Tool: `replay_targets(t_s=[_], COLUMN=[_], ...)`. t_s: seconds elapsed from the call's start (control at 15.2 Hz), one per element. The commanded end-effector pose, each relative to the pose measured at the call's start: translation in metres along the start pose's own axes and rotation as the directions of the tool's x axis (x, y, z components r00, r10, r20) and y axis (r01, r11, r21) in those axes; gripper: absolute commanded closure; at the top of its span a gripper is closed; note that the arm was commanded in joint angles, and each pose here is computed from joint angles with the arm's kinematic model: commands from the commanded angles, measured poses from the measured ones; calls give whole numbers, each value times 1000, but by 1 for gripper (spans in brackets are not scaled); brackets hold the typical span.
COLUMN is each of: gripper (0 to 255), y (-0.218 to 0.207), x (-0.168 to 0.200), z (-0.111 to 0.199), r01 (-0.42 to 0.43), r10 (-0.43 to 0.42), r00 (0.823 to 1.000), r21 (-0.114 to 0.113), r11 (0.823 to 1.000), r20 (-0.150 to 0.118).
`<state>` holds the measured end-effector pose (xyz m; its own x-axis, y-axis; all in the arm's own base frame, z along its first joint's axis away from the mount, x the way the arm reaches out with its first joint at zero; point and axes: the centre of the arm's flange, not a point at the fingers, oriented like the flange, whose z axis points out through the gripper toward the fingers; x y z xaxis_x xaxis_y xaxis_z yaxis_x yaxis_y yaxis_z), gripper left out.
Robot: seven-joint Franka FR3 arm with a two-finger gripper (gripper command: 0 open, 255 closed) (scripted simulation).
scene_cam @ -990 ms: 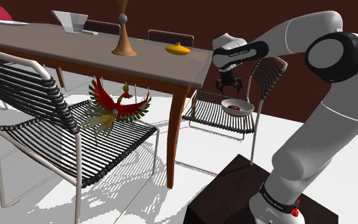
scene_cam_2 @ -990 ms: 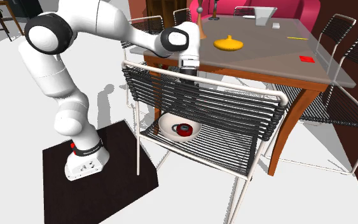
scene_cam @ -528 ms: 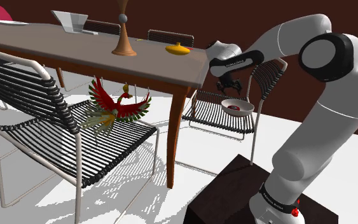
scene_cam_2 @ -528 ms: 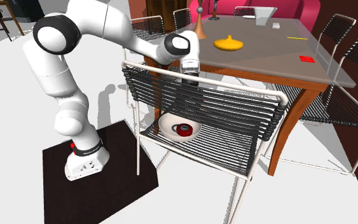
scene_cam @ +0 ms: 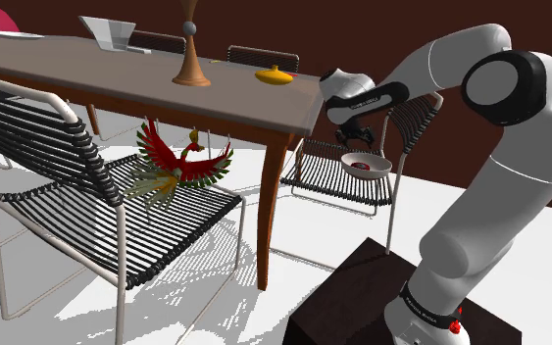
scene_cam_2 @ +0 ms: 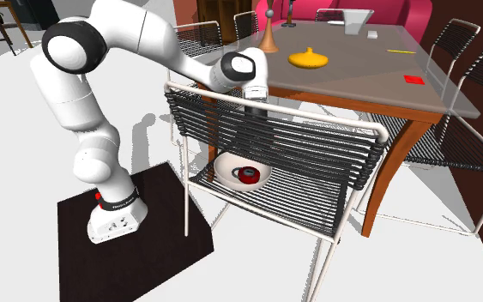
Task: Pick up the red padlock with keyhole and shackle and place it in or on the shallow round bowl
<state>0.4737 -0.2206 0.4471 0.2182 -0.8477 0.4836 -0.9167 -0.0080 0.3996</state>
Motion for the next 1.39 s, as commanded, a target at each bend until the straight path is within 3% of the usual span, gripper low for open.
replay_targets(t_s=[0.0,0.13,0.2,0.73,0.79,0.86,0.92,0.99,1.06,1.32], gripper=[0,0,255,255,255,0,0,0,0,0], y=[-23,-23,-27,-28,3,3,24,43,54,48], x=[-28,-28,-37,-23,-1,-1,27,53,68,58], z=[38,38,34,27,0,0,17,42,64,81], r01=[65,65,64,64,-1,-1,-5,-32,-67,-67], r10=[-63,-63,-62,-62,2,2,-15,-55,-97,-97], r00=[998,998,998,998,1000,1000,980,928,868,868], r21=[-78,-78,-78,-77,-23,-23,103,225,309,309], r11=[995,995,995,995,1000,1000,995,974,949,949], r20=[30,30,30,31,14,14,197,370,486,486])
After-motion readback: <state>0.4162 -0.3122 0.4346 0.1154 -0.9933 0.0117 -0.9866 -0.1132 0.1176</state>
